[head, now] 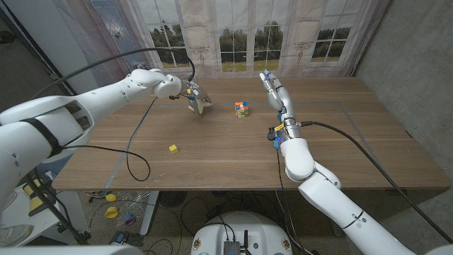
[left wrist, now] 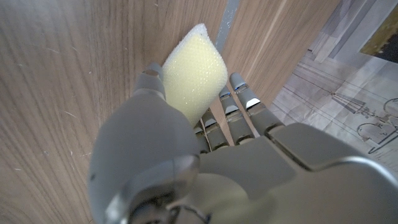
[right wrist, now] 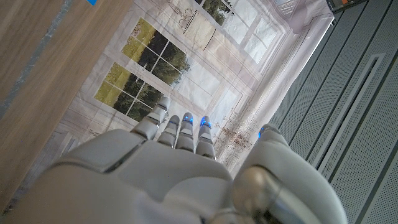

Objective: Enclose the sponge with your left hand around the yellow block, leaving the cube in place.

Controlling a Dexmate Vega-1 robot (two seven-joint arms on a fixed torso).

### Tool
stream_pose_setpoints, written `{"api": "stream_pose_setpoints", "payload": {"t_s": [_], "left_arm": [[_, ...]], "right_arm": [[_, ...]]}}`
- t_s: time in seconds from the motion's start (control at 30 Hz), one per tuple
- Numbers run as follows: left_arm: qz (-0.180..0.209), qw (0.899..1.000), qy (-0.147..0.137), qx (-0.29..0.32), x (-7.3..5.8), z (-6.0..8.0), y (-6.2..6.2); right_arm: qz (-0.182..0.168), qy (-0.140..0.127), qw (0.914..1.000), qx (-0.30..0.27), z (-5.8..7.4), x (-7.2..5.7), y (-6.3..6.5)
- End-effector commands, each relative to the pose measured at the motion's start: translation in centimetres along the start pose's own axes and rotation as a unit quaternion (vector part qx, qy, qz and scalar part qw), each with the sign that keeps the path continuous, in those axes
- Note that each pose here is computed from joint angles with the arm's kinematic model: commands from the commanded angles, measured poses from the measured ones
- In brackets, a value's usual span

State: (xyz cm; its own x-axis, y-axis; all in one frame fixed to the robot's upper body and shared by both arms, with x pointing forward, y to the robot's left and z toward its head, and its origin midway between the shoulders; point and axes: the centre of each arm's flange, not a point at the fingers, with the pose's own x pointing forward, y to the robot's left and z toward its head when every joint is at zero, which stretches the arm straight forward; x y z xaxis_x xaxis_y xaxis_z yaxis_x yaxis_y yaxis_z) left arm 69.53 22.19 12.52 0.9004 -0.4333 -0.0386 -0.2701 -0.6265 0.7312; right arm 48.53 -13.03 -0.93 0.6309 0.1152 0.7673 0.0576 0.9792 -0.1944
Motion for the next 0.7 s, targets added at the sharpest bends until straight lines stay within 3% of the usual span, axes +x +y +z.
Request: {"api": "stream_pose_setpoints", "payload": {"t_s": [0.03,0.4,0.7], "left_arm": [[-0.002,0.999,0.042,-0.017,-2.7,1.5,2.7],[-0.028,0.997,0.067,-0.035,-4.7,5.2,5.5],[-0.053,0.994,0.088,-0.045,-6.4,8.0,6.2]], "right_arm": [[0.024,-0.004,0.9994,0.023,-2.4,1.0,-3.9],[0.062,-0.011,0.9967,0.050,-5.1,3.2,-8.5],[0.087,-0.011,0.9937,0.070,-6.7,4.3,-10.8]]}}
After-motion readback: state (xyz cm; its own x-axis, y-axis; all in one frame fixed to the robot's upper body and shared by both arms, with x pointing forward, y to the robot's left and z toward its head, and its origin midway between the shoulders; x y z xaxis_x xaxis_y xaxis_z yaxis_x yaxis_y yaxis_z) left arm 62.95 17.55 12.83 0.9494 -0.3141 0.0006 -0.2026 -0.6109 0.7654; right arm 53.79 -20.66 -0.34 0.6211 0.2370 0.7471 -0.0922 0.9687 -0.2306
